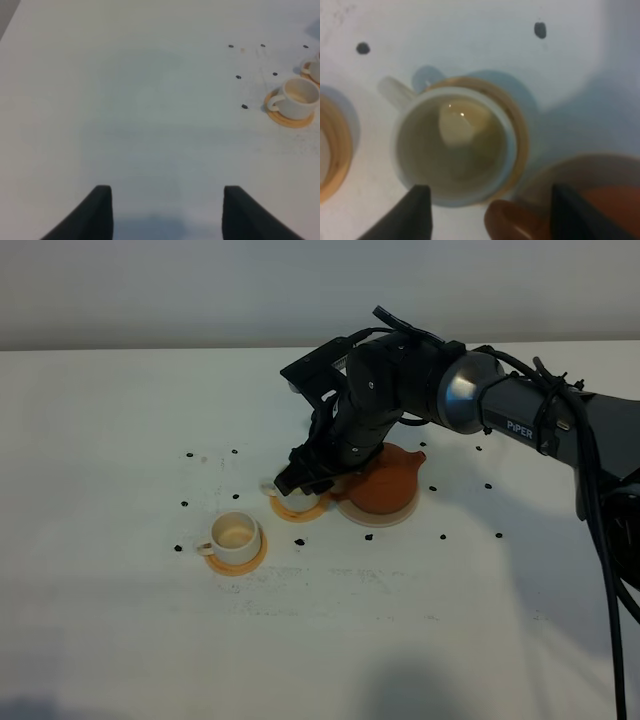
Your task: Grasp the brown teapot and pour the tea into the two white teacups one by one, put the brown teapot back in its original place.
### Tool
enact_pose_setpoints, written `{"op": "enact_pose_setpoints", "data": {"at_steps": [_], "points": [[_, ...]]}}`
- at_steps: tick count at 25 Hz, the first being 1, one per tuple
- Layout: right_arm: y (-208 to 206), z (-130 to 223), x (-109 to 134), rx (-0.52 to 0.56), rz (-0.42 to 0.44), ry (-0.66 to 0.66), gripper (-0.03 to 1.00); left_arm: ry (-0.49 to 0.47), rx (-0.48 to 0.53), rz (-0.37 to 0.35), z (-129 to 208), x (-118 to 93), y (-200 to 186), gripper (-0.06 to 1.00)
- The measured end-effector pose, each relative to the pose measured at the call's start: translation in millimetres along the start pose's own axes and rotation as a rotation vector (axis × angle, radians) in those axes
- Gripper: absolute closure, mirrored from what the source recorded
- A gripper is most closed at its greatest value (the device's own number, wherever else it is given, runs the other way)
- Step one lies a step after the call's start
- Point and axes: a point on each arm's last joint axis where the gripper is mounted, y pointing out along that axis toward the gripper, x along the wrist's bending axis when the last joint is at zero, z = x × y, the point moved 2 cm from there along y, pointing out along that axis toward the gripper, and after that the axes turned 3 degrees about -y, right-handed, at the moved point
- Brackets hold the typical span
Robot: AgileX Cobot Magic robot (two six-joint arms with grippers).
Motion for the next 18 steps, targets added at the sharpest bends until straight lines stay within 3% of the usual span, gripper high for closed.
{"op": "enact_pose_setpoints", "data": {"at_steps": [18], "points": [[-3.3, 7.3, 5.4, 0.075, -0.027, -0.009, 0.47, 0.000, 0.000, 0.000, 0.0, 0.0, 0.0, 0.44]]}}
